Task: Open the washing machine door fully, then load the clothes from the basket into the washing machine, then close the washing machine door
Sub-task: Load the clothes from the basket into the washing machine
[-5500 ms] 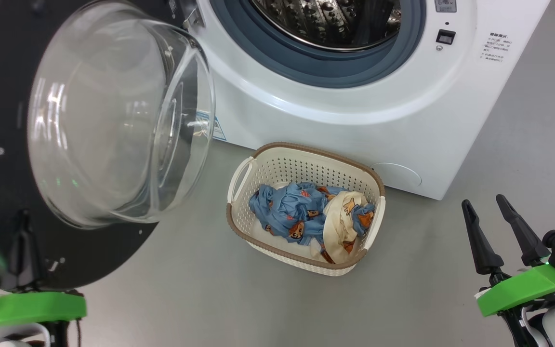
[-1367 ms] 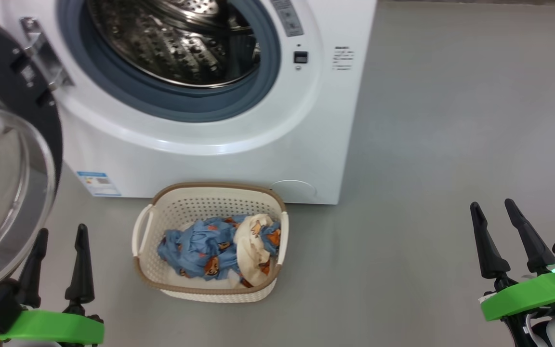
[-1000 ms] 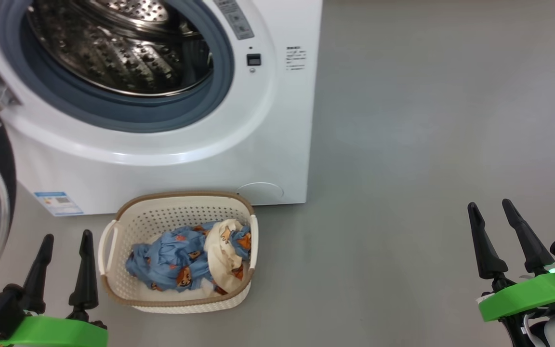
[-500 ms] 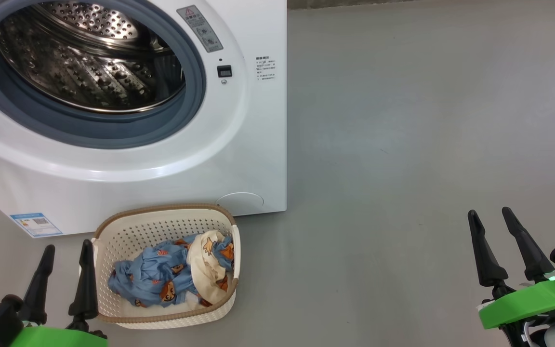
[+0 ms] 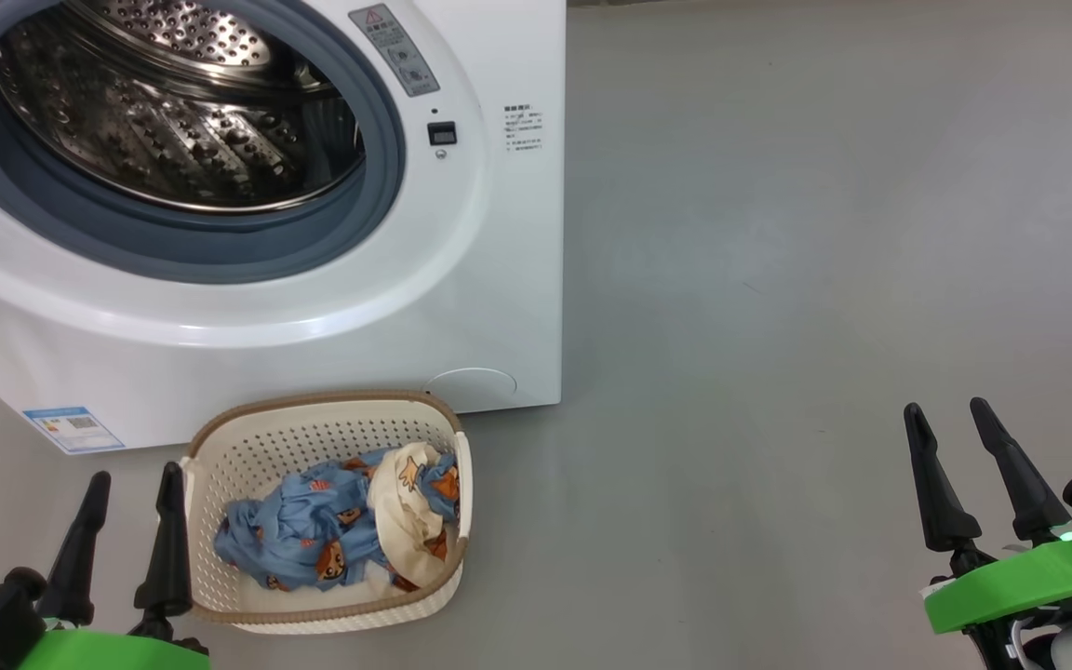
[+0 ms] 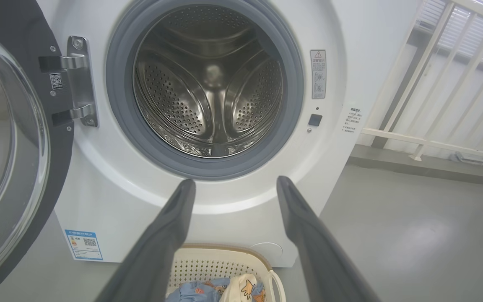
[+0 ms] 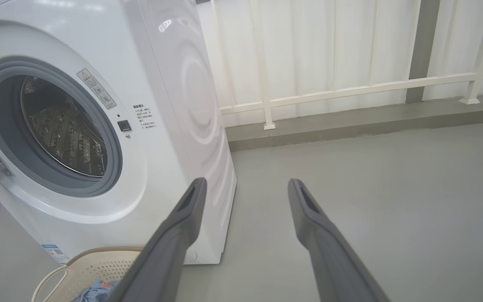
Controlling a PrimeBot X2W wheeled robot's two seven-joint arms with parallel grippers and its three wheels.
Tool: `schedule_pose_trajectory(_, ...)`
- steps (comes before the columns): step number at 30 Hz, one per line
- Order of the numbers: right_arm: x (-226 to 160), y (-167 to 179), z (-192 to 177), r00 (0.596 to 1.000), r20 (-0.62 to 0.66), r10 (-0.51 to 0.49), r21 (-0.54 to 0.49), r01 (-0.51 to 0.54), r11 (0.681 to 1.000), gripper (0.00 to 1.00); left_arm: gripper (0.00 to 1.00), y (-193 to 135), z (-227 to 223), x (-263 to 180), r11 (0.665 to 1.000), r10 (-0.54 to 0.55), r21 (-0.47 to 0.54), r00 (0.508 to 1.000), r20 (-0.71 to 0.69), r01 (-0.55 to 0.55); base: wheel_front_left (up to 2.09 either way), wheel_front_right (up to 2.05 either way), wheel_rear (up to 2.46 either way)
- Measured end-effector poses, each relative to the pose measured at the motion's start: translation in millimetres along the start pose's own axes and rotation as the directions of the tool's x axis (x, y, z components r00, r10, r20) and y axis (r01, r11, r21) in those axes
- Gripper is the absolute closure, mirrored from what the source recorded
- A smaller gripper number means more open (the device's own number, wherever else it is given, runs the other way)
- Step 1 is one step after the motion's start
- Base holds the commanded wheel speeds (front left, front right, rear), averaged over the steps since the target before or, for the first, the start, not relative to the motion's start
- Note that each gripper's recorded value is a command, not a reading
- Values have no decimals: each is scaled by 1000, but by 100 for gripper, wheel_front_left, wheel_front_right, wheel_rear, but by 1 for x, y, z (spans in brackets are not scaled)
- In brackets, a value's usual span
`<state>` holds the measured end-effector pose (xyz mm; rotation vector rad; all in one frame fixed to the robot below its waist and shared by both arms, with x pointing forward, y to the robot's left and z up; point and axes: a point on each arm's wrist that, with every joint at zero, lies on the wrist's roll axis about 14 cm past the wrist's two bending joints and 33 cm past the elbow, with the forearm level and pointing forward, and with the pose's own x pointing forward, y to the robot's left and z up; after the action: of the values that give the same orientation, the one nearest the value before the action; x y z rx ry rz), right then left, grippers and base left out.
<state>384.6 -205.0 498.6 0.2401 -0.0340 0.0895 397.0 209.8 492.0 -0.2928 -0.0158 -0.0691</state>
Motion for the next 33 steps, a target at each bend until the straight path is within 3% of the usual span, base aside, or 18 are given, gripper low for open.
schedule_pose_trajectory(13, 5, 3, -6, 1000, -8, -1, 19, 1, 1000, 0, 0, -1, 3, 8, 1000, -12, 11, 1000, 9, 12, 55, -155, 100)
schedule_pose_trajectory(24, 8, 2, -10, 1000, -18, -6, 23, 6, 1000, 0, 0, -7, -5, 9, 1000, -23, 6, 1000, -11, 23, 14, -16, 2)
schedule_pose_trajectory(33, 14, 1, -15, 999, -30, -10, 28, 11, 1000, 0, 0, -11, -39, 8, 1000, -23, -14, 994, -103, 21, 0, 0, 0)
